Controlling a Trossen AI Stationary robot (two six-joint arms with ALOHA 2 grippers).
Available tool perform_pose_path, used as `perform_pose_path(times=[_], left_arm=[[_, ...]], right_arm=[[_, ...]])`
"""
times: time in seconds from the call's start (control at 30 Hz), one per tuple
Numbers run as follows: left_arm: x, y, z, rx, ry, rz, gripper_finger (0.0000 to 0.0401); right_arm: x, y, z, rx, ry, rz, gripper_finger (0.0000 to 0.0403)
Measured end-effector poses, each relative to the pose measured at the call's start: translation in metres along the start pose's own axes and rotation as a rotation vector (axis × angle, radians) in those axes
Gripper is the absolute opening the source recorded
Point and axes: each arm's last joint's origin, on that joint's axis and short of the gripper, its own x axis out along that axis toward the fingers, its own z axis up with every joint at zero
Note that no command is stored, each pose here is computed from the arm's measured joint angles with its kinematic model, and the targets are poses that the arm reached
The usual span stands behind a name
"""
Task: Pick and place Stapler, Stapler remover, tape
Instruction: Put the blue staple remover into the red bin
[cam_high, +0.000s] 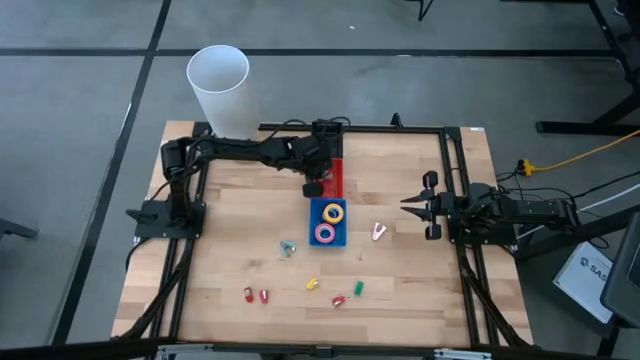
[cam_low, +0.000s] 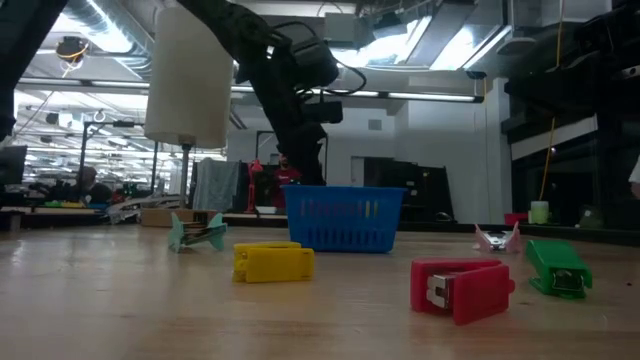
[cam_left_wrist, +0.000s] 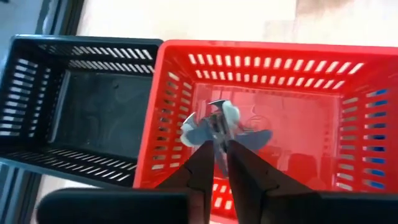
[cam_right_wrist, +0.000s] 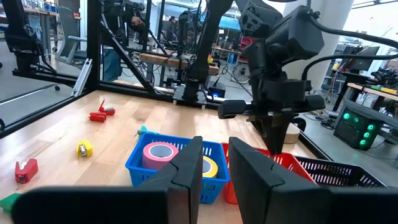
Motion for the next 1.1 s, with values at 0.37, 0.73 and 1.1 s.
perform_pose_path(times=[0.37,0.73,1.1], left_arm=[[-0.018,-0.005,0.007,0.056,-0.047,0.012,0.0087],[-0.041,-0.02,0.014,0.081,-0.097,-0.002,0.0084],[-0.055,-0.041,0.012,0.054,-0.061,-0.018,0.0086]], right_arm=[[0.0,0.0,0.0,0.0,0.0,0.0,0.008],[0.0,0.0,0.0,0.0,-0.001,0.0,0.0081],[0.0,0.0,0.0,0.0,0.0,0.0,0.0081]])
